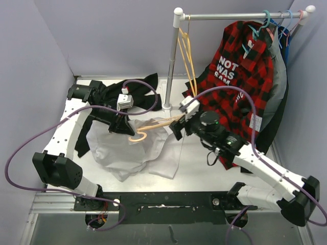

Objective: Place the shirt on the hanger

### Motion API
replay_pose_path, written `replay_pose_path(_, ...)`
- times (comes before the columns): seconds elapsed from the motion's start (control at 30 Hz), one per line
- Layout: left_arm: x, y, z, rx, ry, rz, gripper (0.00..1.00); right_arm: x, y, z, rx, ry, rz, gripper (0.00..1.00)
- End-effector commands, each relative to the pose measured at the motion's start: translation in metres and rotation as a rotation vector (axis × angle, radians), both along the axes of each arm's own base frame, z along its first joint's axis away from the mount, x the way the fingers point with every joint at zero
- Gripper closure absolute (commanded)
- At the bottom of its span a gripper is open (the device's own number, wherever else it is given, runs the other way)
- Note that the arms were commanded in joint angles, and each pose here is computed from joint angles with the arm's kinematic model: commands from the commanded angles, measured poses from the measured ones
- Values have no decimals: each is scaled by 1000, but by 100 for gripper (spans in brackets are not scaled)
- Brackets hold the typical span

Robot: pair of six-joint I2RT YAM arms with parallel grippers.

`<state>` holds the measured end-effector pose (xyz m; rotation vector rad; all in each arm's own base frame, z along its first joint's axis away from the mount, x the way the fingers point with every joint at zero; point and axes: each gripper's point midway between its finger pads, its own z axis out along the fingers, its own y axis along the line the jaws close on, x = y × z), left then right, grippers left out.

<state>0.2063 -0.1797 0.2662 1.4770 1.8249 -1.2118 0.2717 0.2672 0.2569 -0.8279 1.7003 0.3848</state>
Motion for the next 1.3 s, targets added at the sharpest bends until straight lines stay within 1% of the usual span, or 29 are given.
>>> replay_pose_path(0.0, -19, -3, 25, -73, 30, 2, 100, -17, -19, 17, 175, 79, 31, 2)
replay_pose_path(0.1, -20, -3, 26, -74, 46, 10, 100, -21, -23, 13, 168, 96, 38, 2)
replay_pose_path(0.17, -20, -2, 24, -59, 55, 16, 100, -24, -29, 13, 123, 88, 38, 2)
replay_pose_path(0.23, -20, 1, 20, -32, 73, 25, 100, -27, -37, 15, 57, 48, 56, 2)
replay_pose_path(0.3, -20, 3, 15, -8, 95, 23, 100, -39, -37, 15, -20, -3, 152, 2)
replay_pose_path(0.37, -22, 4, 13, -2, 109, 25, 100, -49, -31, 19, -76, -79, 231, 2)
replay_pose_path(0.4, -23, 4, 12, -2, 109, 22, 100, -50, -28, 22, -107, -130, 237, 2)
replay_pose_path(0.5, -23, 3, 9, -5, 120, 22, 100, -43, -16, 25, -244, -247, 247, 2)
replay_pose_path(0.6, -23, 2, 8, -3, 130, 19, 100, -36, 9, 15, -352, -309, 309, 2)
replay_pose_path(0.73, -24, 1, 8, 2, 137, 16, 100, -18, 32, 10, -433, -398, 307, 2)
replay_pose_path(0.83, -25, 2, 7, 8, 138, 15, 100, -3, 44, 13, -450, -464, 275, 1)
replay_pose_path(0.93, -26, 3, 5, 15, 140, 13, 100, 6, 55, 13, -451, -496, 267, 10)
replay_pose_path(0.97, -27, 3, 4, 18, 143, 13, 100, 8, 59, 13, -448, -501, 272, 11)
replay_pose_path(1.07, -27, 3, 3, 22, 145, 13, 100, 6, 68, 14, -424, -505, 291, 17)
replay_pose_path(1.1, -27, 4, 2, 25, 144, 12, 100, 5, 70, 15, -416, -503, 296, 21)
replay_pose_path(1.13, -27, 4, 2, 29, 146, 12, 100, 4, 72, 16, -405, -503, 299, 27)
replay_pose_path(1.2, -26, 4, 2, 29, 146, 15, 100, 1, 74, 18, -388, -497, 310, 47)
replay_pose_path(1.27, -26, 4, 2, 29, 146, 15, 100, -3, 75, 17, -378, -484, 334, 63)
